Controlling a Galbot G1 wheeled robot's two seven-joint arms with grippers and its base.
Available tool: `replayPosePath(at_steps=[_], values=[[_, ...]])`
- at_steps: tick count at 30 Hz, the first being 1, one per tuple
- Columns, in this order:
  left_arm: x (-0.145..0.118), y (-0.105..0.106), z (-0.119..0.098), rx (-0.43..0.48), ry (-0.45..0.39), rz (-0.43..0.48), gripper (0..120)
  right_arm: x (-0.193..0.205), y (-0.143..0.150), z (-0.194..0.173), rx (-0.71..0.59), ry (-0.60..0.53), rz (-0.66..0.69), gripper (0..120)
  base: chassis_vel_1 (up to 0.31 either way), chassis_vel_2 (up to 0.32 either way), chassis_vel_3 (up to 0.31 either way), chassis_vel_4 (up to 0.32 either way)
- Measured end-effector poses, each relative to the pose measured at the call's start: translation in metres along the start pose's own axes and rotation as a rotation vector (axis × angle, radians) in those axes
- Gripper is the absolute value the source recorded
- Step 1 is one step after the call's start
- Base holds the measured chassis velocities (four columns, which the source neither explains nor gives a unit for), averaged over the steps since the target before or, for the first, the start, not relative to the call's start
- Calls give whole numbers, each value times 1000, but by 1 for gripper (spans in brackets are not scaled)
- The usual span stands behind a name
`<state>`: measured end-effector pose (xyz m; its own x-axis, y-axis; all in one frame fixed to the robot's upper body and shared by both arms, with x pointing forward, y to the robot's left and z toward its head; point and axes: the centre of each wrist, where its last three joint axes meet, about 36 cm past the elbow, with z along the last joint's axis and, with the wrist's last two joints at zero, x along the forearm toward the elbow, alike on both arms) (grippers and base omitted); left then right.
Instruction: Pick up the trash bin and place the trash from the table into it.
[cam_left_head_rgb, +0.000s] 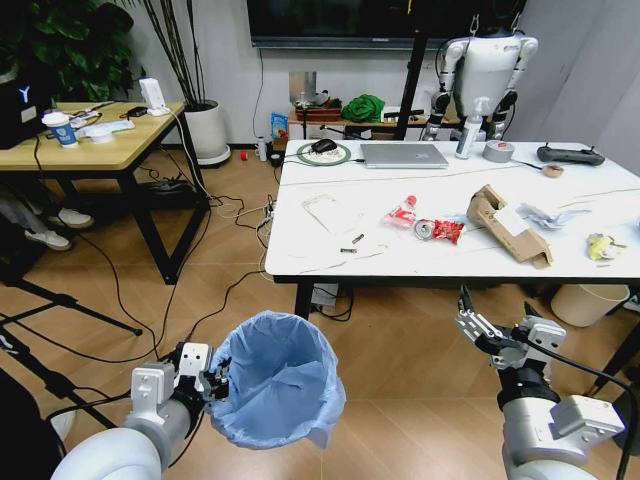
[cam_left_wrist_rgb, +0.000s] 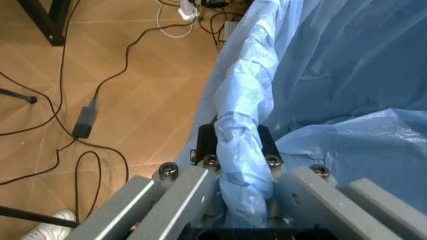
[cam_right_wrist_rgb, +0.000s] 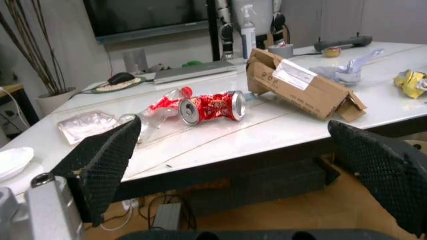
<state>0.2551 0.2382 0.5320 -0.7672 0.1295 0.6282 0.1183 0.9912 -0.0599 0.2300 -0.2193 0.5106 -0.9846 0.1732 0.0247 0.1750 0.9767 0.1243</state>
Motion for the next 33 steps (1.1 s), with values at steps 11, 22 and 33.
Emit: replayPosePath(at_steps=[11, 22, 33], values=[[0, -1, 1, 9, 4, 4, 0, -2, -1, -1, 0, -1, -11, 100, 0, 0, 0, 0], [0, -1, 2, 20, 2, 2, 0, -4, -2, -1, -1, 2, -22, 100, 0, 0, 0, 0], [5, 12, 7, 45, -2, -38, 0, -25, -15, -14, -40, 38, -131, 100, 0, 0, 0, 0]])
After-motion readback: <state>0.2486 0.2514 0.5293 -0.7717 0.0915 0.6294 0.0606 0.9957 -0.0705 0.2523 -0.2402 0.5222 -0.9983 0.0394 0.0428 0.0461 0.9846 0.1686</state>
